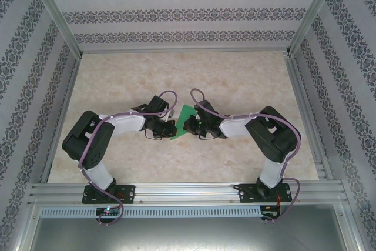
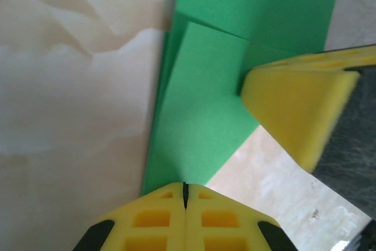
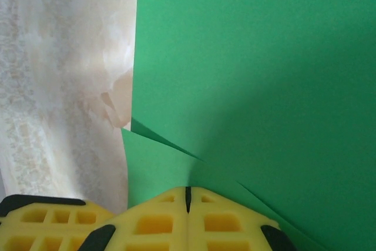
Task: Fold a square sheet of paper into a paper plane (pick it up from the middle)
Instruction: Third fold the triangle at the center of the table.
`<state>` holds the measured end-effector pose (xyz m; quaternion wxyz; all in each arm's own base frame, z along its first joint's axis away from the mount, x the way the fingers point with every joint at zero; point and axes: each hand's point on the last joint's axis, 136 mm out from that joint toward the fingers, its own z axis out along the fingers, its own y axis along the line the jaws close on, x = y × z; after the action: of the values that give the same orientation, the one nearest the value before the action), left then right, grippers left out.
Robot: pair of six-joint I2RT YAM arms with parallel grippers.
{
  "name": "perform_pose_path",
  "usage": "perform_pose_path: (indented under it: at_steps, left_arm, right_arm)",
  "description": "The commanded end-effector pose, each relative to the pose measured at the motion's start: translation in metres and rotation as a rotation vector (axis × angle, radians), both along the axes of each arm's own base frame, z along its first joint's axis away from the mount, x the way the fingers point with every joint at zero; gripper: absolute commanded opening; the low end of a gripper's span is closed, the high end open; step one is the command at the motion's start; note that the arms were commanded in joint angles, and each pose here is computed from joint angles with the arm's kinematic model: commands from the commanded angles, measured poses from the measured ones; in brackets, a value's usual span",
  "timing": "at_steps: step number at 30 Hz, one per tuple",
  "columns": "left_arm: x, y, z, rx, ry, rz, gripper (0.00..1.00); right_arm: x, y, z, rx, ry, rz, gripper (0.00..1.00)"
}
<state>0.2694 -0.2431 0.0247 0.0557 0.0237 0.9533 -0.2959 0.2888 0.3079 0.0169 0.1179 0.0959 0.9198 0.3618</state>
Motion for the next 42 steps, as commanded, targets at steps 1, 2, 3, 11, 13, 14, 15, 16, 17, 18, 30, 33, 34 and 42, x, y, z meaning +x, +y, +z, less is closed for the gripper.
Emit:
perform_pose_path:
  at_steps: [1,2,3,11,13,14,15,16,17,18,30,33,34,42]
  left_arm:
    - [0.012,-0.012,0.02,-0.079,-0.056,-0.024,0.0]
    - [0.014,-0.013,0.019,-0.075,-0.056,-0.024,0.0]
    - [0.016,-0.014,0.017,-0.074,-0.054,-0.029,0.0]
    - [0.009,-0.01,-0.005,-0.034,0.007,-0.031,0.0]
    - [0.002,-0.003,-0.014,0.0,0.026,-0.034,0.0]
    - [-0.001,0.0,-0.018,0.017,0.04,-0.035,0.0]
    - [-0.006,0.003,-0.022,0.03,0.053,-0.04,0.0]
    - [-0.01,0.006,-0.025,0.043,0.066,-0.042,0.0]
    - [-0.014,0.011,-0.028,0.063,0.077,-0.041,0.0]
    - [-0.018,0.015,-0.031,0.082,0.086,-0.04,0.0]
    - [-0.058,0.051,-0.034,0.137,0.143,0.013,0.0]
    - [-0.056,0.053,-0.024,0.122,0.121,0.029,0.0]
    - [-0.053,0.052,-0.019,0.112,0.111,0.031,0.0]
    - [0.003,0.02,0.054,-0.047,-0.121,0.058,0.15]
  right_arm:
    - [-0.005,-0.01,-0.017,-0.05,0.051,-0.016,0.0]
    - [-0.006,-0.011,-0.02,-0.056,0.058,-0.015,0.0]
    - [-0.007,-0.012,-0.021,-0.06,0.065,-0.014,0.0]
    - [-0.01,-0.015,-0.029,-0.087,0.092,-0.013,0.0]
    - [-0.01,-0.016,-0.03,-0.093,0.097,-0.014,0.0]
    - [-0.01,-0.017,-0.031,-0.098,0.099,-0.015,0.0]
    - [-0.01,-0.019,-0.032,-0.104,0.102,-0.018,0.0]
    - [-0.01,-0.02,-0.032,-0.108,0.105,-0.019,0.0]
    - [-0.01,-0.021,-0.033,-0.114,0.107,-0.02,0.0]
    - [-0.009,-0.024,-0.034,-0.119,0.111,-0.025,0.0]
    - [-0.006,-0.048,-0.042,-0.17,0.131,-0.028,0.0]
    - [-0.006,-0.047,-0.042,-0.165,0.13,-0.014,0.0]
    - [-0.005,-0.046,-0.041,-0.158,0.128,-0.008,0.0]
    - [0.024,-0.02,0.037,-0.011,-0.058,0.055,0.05]
